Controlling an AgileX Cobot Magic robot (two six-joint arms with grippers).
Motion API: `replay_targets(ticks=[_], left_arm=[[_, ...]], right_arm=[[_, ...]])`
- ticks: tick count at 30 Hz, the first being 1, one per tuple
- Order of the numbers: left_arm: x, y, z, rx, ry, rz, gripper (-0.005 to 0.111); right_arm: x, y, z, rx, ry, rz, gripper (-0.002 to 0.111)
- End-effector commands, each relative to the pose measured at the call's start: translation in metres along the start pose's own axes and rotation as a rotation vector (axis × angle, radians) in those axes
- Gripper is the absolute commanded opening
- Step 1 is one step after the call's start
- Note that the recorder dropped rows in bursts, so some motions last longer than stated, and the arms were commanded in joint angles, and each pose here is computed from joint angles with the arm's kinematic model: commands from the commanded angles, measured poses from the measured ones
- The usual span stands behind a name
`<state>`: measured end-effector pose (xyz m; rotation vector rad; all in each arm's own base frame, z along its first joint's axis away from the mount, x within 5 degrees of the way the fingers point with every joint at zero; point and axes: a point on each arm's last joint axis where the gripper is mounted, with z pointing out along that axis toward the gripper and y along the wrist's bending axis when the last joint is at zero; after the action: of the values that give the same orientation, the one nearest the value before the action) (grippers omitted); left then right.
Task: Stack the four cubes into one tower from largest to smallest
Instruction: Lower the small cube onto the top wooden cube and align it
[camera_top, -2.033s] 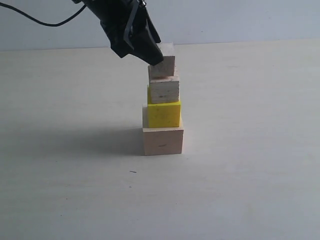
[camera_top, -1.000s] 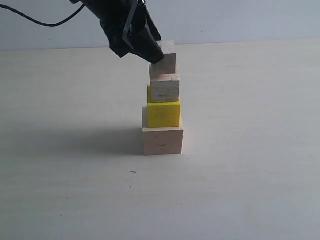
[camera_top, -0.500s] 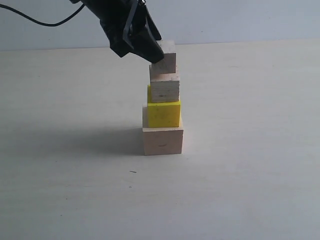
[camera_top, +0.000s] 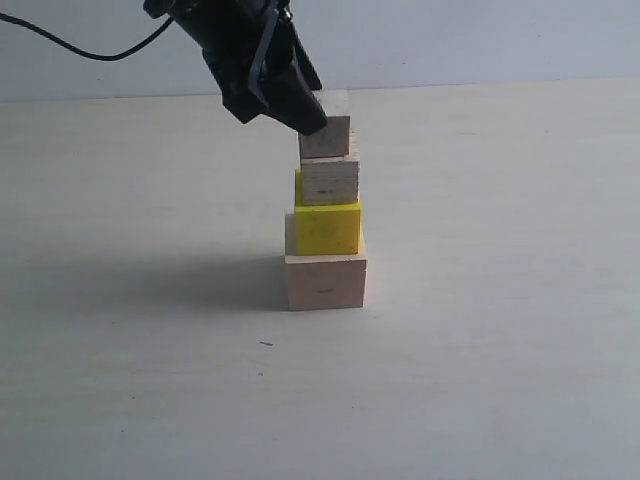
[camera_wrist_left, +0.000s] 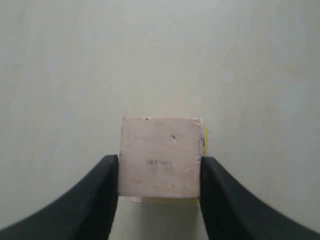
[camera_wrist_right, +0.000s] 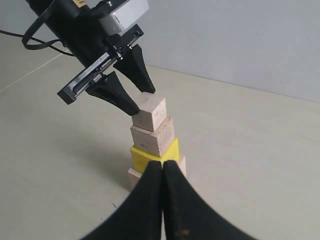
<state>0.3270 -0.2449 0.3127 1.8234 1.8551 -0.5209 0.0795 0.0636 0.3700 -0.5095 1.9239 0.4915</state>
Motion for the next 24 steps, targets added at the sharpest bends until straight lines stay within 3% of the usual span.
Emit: replay_targets(ticks=[1,24], left_arm=[[-0.0010,-0.0001,-0.0016,-0.002,-0.019,-0.009,0.000],[0.0016,-0.0029,-0.0016,0.028,0.010,-0.003,0.000]], right_arm=[[0.0013,-0.0006,-0.0002,0.002,0.000,-0.001,0.000],[0.0013,-0.0005,-0.0002,0.001,0.000,0.000,0.000]])
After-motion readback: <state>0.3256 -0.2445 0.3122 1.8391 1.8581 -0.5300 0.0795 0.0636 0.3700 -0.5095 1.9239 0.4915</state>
